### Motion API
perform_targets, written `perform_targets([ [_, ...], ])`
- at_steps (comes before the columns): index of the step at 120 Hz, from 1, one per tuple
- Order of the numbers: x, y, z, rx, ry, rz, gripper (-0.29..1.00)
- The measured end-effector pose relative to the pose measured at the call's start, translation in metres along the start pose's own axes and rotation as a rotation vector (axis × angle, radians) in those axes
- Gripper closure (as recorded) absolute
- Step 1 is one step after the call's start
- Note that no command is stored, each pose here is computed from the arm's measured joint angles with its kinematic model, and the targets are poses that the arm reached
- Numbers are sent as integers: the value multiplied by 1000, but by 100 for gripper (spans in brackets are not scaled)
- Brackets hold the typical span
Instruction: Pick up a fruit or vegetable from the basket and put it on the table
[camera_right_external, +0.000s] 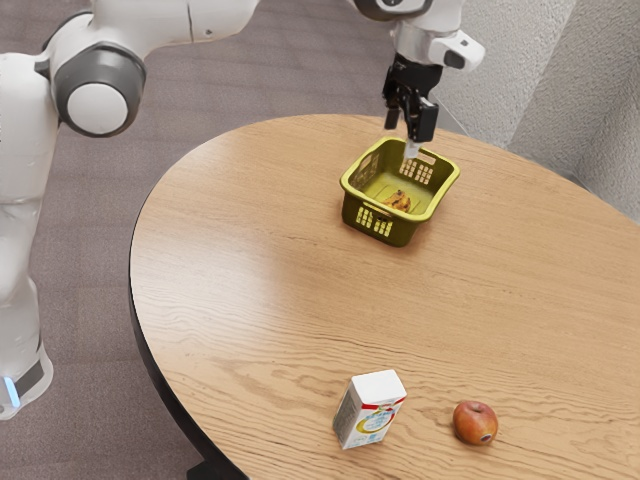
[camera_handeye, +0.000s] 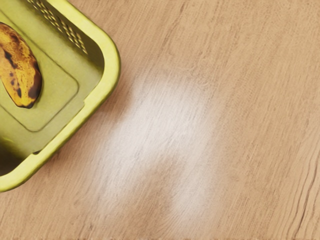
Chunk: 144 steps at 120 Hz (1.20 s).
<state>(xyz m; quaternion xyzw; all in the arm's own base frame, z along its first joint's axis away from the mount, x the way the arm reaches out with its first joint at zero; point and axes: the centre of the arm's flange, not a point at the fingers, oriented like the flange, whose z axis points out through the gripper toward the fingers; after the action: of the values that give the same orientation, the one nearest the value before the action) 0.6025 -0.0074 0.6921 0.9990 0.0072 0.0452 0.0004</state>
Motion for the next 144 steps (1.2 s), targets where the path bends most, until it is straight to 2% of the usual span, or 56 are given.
perform_targets([
  [41,-3,-4,7,-21,-67,-24,0],
  [55,-28,-12,-70,-23,60,-41,0],
  [65,-35,-19,-86,-12,87,-62,0],
  [78,-13,-26,-51,2,27,-115,0],
  [95,6,-102,-4,14,-45,-302,0],
  [102,20,-116,23,17,-67,-342,0],
  [136,31,-120,37,22,-51,-421,0],
  [144,43,-123,58,26,-59,-435,0],
])
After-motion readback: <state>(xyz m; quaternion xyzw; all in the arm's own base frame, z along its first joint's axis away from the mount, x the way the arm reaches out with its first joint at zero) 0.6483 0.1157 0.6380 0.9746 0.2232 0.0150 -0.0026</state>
